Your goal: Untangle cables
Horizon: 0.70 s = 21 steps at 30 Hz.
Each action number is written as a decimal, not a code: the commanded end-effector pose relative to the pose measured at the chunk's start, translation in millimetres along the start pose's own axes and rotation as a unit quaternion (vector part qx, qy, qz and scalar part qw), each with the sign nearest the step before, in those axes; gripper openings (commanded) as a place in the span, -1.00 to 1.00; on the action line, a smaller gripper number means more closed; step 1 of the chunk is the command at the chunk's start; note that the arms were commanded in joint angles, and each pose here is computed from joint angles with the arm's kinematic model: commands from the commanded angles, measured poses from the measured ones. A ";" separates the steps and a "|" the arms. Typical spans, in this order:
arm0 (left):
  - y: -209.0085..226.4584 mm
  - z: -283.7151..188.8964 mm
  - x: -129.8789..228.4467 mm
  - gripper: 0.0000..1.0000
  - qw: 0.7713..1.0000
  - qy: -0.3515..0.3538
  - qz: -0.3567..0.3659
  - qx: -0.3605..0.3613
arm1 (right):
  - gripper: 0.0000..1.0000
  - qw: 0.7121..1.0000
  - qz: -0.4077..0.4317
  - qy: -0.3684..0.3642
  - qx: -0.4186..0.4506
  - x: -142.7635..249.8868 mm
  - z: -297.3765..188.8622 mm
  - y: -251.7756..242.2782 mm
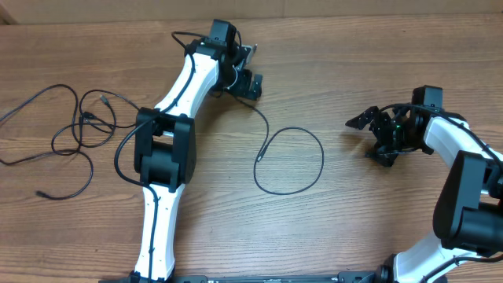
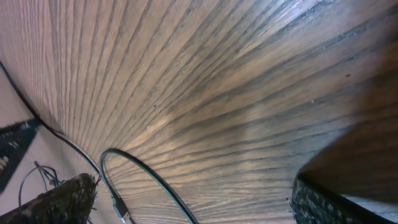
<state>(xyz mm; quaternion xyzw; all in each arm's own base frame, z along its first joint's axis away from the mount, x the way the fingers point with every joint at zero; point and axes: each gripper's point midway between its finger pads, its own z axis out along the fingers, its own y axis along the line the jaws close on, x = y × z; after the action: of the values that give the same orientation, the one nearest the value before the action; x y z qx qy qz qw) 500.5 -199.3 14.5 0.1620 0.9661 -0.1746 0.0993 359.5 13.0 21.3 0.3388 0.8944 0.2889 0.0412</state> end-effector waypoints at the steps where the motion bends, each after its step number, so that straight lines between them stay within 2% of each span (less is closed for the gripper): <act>1: -20.9 49.7 63.7 1.00 0.992 0.114 -0.005 0.054 | 1.00 0.998 0.002 -0.024 0.061 -10.7 5.4 -29.9; 7: -43.4 49.3 89.7 0.99 0.981 0.163 0.079 0.070 | 1.00 0.998 -0.004 -0.033 0.056 -15.4 5.5 -27.2; 14: -61.4 47.6 112.4 0.93 0.971 0.209 0.092 0.068 | 1.00 0.998 -0.008 -0.039 0.052 -18.8 5.4 -25.1; 21: -58.7 45.9 130.9 0.90 0.961 0.251 0.118 0.017 | 0.99 0.998 -0.008 -0.039 0.052 -18.8 5.4 -25.1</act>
<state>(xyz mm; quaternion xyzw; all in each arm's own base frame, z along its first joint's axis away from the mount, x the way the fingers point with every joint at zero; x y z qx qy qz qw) 397.5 -247.5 14.2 0.3047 0.9345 -0.1781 -0.0461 369.5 6.2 21.7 0.3329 0.8985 0.2778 0.0683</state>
